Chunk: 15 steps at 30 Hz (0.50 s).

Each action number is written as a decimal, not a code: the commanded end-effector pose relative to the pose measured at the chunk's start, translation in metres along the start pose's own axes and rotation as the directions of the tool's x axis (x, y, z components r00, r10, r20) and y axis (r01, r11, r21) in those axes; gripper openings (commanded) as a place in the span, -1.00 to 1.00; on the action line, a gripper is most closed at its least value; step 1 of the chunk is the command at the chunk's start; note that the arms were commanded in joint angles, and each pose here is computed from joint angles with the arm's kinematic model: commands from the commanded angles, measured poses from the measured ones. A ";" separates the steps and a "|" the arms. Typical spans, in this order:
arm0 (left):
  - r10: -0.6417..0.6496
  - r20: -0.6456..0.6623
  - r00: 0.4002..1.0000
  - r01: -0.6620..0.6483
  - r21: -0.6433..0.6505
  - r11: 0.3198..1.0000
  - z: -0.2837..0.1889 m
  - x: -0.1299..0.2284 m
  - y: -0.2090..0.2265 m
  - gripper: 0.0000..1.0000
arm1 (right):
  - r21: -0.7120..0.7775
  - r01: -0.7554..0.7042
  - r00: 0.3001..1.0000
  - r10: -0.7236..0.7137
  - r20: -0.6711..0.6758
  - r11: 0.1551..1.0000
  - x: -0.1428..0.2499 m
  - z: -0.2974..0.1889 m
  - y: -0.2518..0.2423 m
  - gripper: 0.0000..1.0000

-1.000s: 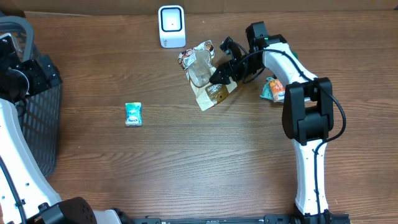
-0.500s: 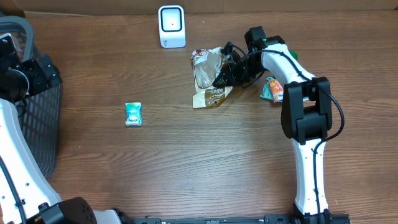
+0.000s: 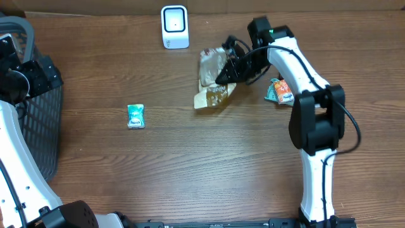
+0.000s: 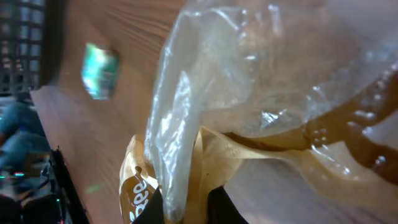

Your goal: Scan the item barcode

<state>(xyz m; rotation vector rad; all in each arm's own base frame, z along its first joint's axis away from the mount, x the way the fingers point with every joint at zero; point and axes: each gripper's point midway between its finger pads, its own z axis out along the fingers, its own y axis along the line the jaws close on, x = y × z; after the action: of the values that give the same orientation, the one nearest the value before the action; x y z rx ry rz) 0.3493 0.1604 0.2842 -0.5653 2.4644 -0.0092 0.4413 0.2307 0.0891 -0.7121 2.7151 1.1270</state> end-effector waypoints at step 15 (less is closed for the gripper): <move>-0.005 0.024 1.000 0.004 0.011 1.000 -0.007 -0.006 -0.003 0.99 | 0.928 0.239 0.784 -0.620 -0.011 0.285 -0.134 -0.080 0.066 -0.92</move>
<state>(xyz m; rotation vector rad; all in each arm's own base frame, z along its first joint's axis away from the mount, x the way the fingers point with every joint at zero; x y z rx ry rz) 0.3492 0.1603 0.2841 -0.5655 2.4648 -0.0093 0.5001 0.3087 0.2185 -0.9140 2.1236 0.0592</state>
